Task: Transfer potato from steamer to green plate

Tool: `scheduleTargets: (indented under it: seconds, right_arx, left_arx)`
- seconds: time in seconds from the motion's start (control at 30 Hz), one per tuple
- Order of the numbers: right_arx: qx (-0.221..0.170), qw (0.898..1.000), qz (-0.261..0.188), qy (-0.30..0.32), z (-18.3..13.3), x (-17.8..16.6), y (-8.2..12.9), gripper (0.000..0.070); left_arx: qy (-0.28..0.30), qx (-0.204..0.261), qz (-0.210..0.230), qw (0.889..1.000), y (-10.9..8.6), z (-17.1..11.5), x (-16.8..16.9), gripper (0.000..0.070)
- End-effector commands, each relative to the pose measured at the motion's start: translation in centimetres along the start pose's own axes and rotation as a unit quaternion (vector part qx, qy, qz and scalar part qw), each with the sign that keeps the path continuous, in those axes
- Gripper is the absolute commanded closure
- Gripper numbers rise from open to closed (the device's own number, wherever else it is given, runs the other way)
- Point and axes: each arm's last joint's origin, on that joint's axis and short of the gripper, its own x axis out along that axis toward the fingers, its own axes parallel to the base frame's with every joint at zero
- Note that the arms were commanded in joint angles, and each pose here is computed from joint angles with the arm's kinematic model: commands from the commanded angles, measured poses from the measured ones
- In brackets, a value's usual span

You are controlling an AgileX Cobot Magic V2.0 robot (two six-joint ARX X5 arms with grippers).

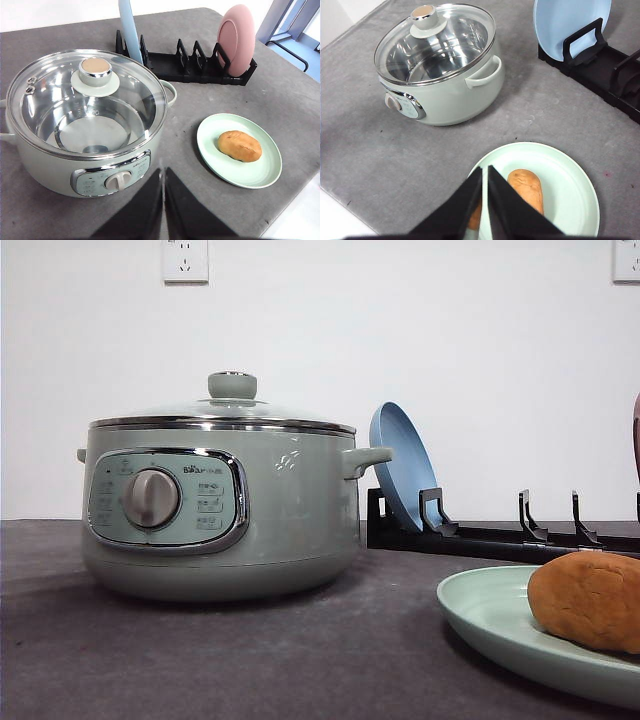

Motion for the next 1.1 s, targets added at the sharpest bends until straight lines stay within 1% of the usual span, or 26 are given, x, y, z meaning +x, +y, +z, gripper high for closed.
scheduleTargets:
  seconds: [0.0, 0.1, 0.2, 0.3, 0.37, 0.5, 0.6, 0.67, 0.77, 0.9, 1.07]
  right_arx:
    - [0.003, 1.000, 0.004, -0.008, 0.3, -0.1, 0.1, 0.0696]
    - [0.003, 1.000, 0.004, -0.008, 0.3, -0.1, 0.1, 0.0696]
    - [0.003, 1.000, 0.004, -0.008, 0.3, -0.1, 0.1, 0.0696]
    - [0.003, 1.000, 0.004, -0.008, 0.3, -0.1, 0.1, 0.0696]
    - [0.003, 1.000, 0.004, -0.008, 0.3, -0.1, 0.1, 0.0696]
    - [0.003, 1.000, 0.004, -0.008, 0.3, -0.1, 0.1, 0.0696]
    - [0.003, 1.000, 0.004, -0.008, 0.3, -0.1, 0.1, 0.0696]
    - [0.003, 1.000, 0.004, -0.008, 0.3, -0.1, 0.1, 0.0696]
    - [0.003, 1.000, 0.004, -0.008, 0.3, -0.1, 0.1, 0.0695]
    - [0.003, 1.000, 0.004, -0.008, 0.3, -0.1, 0.1, 0.0696]
    - [0.003, 1.000, 0.004, -0.008, 0.3, -0.1, 0.1, 0.0696]
  left_arx:
    - [-0.011, 0.002, -0.002, 1.000, -0.1, 0.2, -0.2, 0.0700]
    - [-0.023, -0.004, 0.017, 1.000, 0.4, -0.3, 0.0, 0.0700]
    - [-0.047, -0.016, 0.055, 0.997, 1.6, -1.6, 0.8, 0.0700]
    - [-0.073, -0.028, 0.101, 0.992, 3.1, -4.1, 1.9, 0.0700]
    - [-0.085, -0.035, 0.127, 0.988, 4.0, -6.3, 2.5, 0.0700]
    - [-0.090, -0.042, 0.161, 0.982, 5.3, -10.5, 3.8, 0.0700]
    - [-0.087, -0.039, 0.182, 0.979, 6.2, -13.2, 4.9, 0.0700]
    - [-0.093, -0.038, 0.209, 0.973, 6.8, -14.7, 5.5, 0.0700]
    - [-0.114, -0.039, 0.232, 0.965, 7.5, -16.3, 6.2, 0.0700]
    - [-0.136, -0.040, 0.258, 0.956, 8.0, -17.5, 6.6, 0.0700]
    - [-0.156, -0.050, 0.302, 0.939, 8.5, -18.4, 6.9, 0.0700]
